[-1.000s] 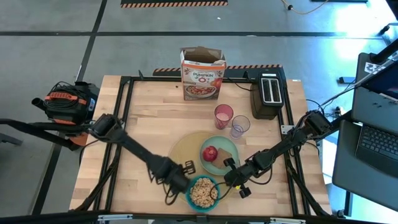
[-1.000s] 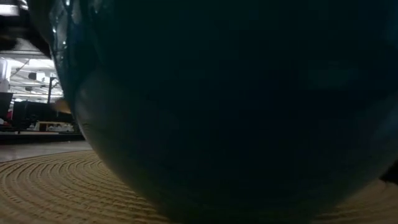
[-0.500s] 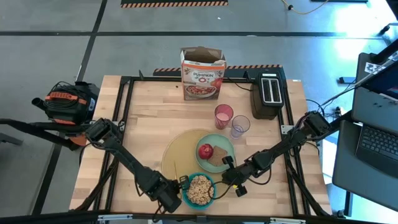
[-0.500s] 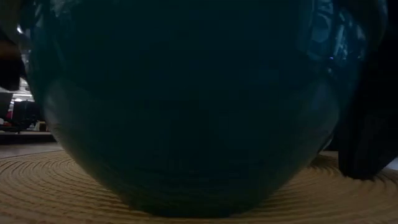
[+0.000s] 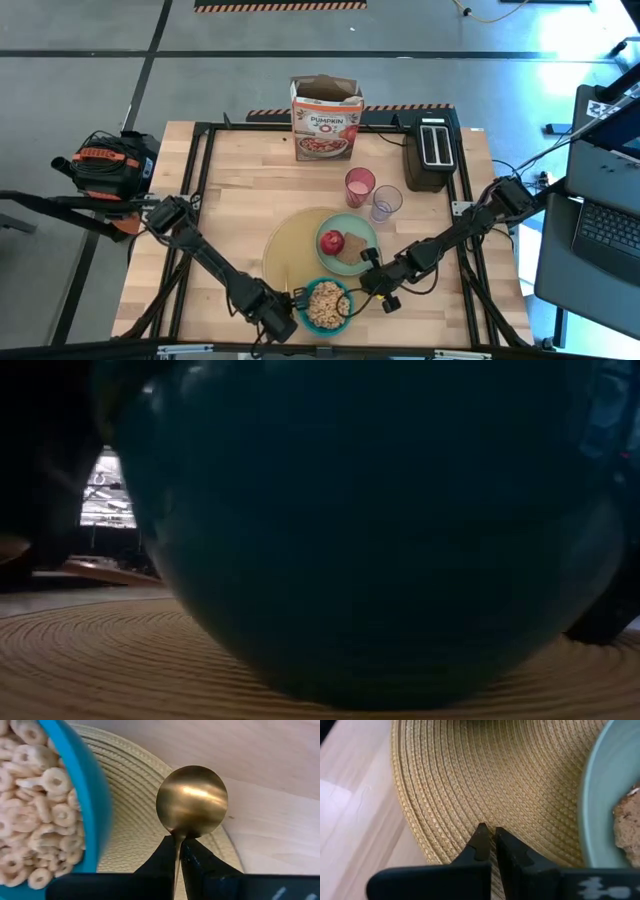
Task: Arrange a breakfast setting
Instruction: Put the spoon on the brown table mat to the left side of the blue bowl
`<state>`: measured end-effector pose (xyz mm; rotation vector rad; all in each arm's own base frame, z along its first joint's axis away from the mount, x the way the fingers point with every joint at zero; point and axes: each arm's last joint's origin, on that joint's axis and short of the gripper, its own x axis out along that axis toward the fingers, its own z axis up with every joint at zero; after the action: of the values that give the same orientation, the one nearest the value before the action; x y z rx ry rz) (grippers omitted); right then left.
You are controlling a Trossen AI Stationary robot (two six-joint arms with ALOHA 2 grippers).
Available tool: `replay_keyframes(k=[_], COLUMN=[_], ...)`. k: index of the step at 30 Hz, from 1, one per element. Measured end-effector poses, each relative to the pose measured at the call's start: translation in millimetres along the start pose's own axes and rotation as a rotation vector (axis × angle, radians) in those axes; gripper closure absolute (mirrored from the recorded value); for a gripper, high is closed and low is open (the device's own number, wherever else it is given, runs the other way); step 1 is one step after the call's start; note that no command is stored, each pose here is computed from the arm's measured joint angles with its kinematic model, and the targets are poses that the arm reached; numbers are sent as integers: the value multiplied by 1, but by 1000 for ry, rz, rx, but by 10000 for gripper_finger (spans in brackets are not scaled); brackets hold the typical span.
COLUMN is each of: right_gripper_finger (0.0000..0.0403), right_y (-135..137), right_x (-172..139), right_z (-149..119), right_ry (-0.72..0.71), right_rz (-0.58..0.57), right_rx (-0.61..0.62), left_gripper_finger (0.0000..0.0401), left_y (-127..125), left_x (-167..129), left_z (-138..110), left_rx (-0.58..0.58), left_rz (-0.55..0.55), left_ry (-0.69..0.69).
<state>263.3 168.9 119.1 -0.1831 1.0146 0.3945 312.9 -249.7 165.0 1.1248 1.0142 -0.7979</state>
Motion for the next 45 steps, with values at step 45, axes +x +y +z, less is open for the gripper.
replay_keyframes(k=[45], right_gripper_finger=[395], right_y=[2], right_x=[-61], right_z=[21], right_ry=[-201], right_rz=[-61], right_rx=[-68], left_gripper_finger=[371], left_y=[13], left_x=[34], left_z=[-1], left_rx=[10], left_rz=[5], left_ry=[-50])
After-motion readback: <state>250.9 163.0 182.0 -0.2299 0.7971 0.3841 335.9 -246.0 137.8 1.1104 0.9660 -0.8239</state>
